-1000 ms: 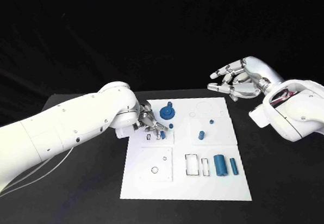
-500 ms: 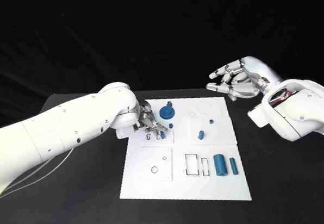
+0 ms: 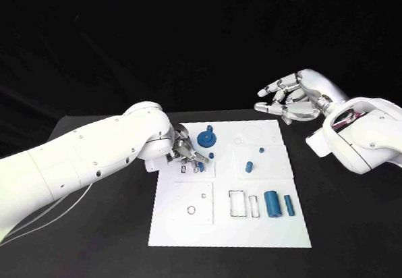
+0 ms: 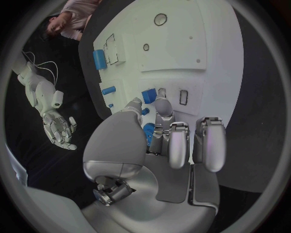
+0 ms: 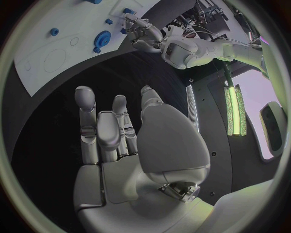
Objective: Assemble the parts on the task board
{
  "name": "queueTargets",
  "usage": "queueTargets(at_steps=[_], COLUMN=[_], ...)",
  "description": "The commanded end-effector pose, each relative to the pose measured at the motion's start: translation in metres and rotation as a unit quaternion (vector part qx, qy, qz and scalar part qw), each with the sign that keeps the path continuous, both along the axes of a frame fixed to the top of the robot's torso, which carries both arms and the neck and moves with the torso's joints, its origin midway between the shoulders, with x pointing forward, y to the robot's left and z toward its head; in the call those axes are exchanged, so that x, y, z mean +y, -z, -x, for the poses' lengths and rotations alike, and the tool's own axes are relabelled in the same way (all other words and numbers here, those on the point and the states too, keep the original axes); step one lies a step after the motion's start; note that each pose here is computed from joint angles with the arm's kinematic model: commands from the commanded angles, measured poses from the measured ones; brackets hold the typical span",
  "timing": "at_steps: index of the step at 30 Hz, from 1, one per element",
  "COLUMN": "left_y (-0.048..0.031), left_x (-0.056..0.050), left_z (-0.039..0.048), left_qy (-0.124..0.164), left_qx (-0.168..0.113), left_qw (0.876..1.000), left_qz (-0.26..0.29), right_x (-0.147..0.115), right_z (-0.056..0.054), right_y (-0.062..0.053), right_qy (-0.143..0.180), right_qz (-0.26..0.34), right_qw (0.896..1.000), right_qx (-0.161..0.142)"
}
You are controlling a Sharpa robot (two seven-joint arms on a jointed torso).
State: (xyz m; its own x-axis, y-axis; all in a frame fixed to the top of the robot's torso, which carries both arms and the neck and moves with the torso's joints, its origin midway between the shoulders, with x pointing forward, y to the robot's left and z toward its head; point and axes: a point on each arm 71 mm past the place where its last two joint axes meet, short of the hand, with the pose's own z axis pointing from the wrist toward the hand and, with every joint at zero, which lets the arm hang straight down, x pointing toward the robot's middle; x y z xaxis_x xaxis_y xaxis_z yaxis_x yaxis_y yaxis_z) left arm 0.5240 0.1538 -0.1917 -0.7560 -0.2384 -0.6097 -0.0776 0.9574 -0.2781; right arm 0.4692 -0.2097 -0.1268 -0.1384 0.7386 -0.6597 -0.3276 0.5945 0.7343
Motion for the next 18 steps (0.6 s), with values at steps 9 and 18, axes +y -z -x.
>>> queueTargets(at_steps=[9, 18], left_y=[0.0006, 0.0009], left_x=[-0.0021, -0.0031], left_z=[0.0011, 0.0011], left_qy=[-0.004, 0.0], left_qx=[0.008, 0.01], left_qw=[1.0, 1.0], left_qz=[-0.007, -0.009], right_x=[0.0019, 0.0025], right_z=[-0.0004, -0.0003], right_y=[0.0003, 0.0004], right_qy=[-0.004, -0.005], right_qz=[0.003, 0.003], right_qw=[1.0, 1.0], right_qx=[0.001, 0.002])
